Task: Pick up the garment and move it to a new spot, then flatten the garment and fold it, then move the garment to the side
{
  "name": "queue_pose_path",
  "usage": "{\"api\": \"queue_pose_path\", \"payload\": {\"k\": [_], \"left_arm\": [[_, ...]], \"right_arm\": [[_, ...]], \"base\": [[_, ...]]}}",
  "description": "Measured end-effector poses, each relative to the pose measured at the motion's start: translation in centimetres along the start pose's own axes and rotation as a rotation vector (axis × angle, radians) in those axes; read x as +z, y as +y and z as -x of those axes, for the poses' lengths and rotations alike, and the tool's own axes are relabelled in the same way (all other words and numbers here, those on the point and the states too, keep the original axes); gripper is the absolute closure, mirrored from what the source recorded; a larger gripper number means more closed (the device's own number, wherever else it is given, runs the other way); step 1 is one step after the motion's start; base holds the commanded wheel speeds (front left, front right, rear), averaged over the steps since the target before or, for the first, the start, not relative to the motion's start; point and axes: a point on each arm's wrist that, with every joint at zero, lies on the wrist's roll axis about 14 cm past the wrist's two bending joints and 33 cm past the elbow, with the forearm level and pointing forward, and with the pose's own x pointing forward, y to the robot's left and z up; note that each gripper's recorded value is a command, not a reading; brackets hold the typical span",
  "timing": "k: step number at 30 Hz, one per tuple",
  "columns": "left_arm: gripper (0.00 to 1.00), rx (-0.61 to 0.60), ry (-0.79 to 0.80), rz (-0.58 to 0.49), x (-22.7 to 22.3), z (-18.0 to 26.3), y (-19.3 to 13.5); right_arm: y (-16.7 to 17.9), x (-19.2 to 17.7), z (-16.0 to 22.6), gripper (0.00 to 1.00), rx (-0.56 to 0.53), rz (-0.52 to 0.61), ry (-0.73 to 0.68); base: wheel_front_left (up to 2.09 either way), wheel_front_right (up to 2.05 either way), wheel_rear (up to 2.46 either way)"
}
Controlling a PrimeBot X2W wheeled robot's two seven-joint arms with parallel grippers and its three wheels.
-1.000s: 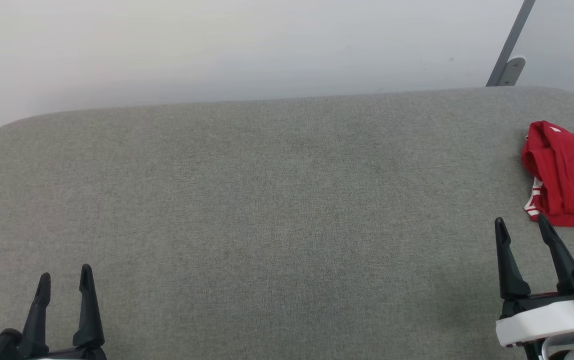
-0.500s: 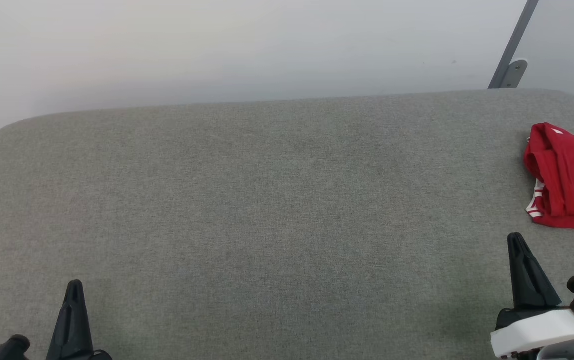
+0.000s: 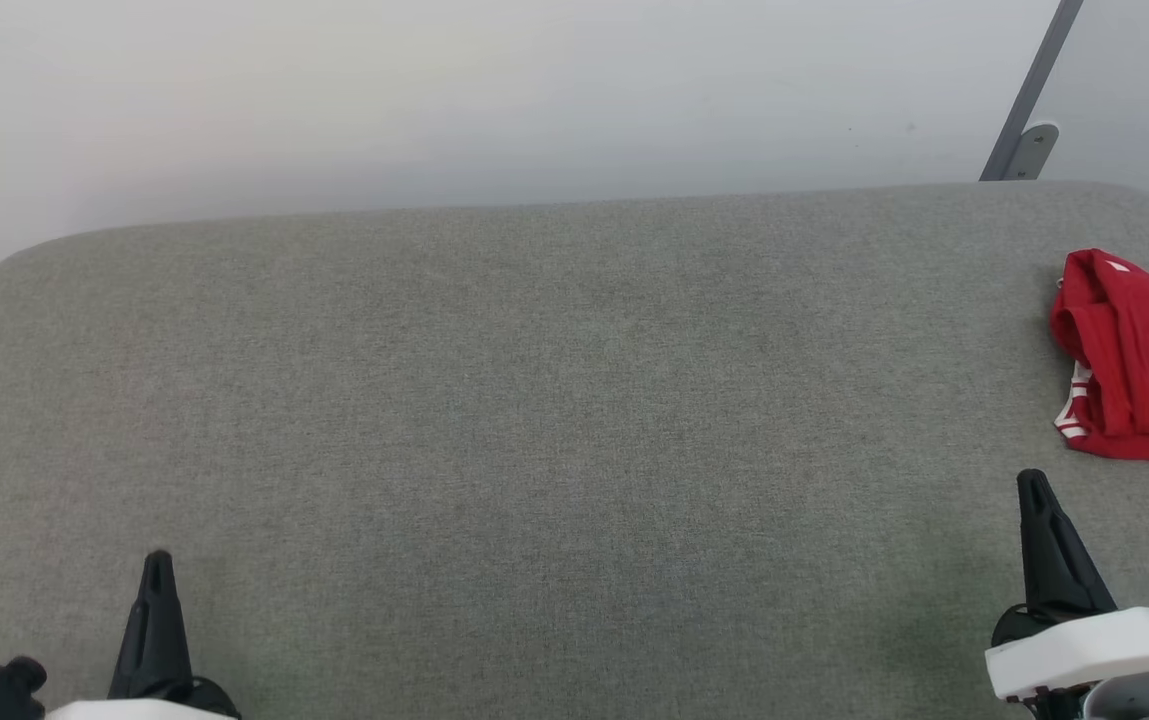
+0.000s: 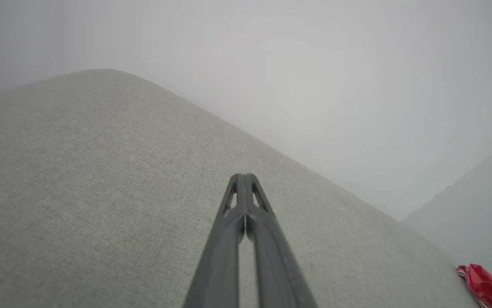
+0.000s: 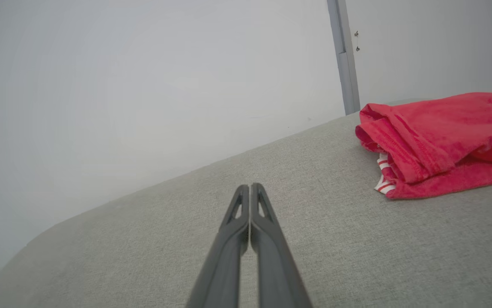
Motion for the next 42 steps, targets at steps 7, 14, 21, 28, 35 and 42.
{"api": "queue_pose_path", "payload": {"k": [7, 14, 21, 28, 35, 42], "left_arm": [[1.00, 0.009, 0.009, 0.107, -0.1, -0.4, -0.1], [1.00, 0.014, 0.019, 0.200, -0.2, -0.8, -0.3], [1.00, 0.017, 0.029, 0.289, -0.4, -1.1, -0.6], [1.00, 0.019, 0.040, 0.380, -0.6, -1.3, -0.8], [1.00, 0.018, 0.048, 0.457, -0.7, -1.6, -1.1], [1.00, 0.012, 0.053, 0.530, -0.6, -1.9, -1.4]], "right_arm": [[0.0, -0.1, -0.3, 1.00, -0.015, -0.116, 0.007], [0.1, -0.3, -0.5, 1.00, -0.027, -0.222, 0.018], [0.1, -0.5, -0.7, 1.00, -0.038, -0.326, 0.025], [0.2, -0.5, -0.9, 1.00, -0.044, -0.419, 0.031], [0.3, -0.6, -1.1, 1.00, -0.047, -0.506, 0.036], [0.7, -0.5, -1.4, 1.00, -0.041, -0.588, 0.040]], "base": [[0.00, 0.00, 0.00], [0.00, 0.00, 0.00], [0.00, 0.00, 0.00], [0.00, 0.00, 0.00], [0.00, 0.00, 0.00], [0.00, 0.00, 0.00]]}}
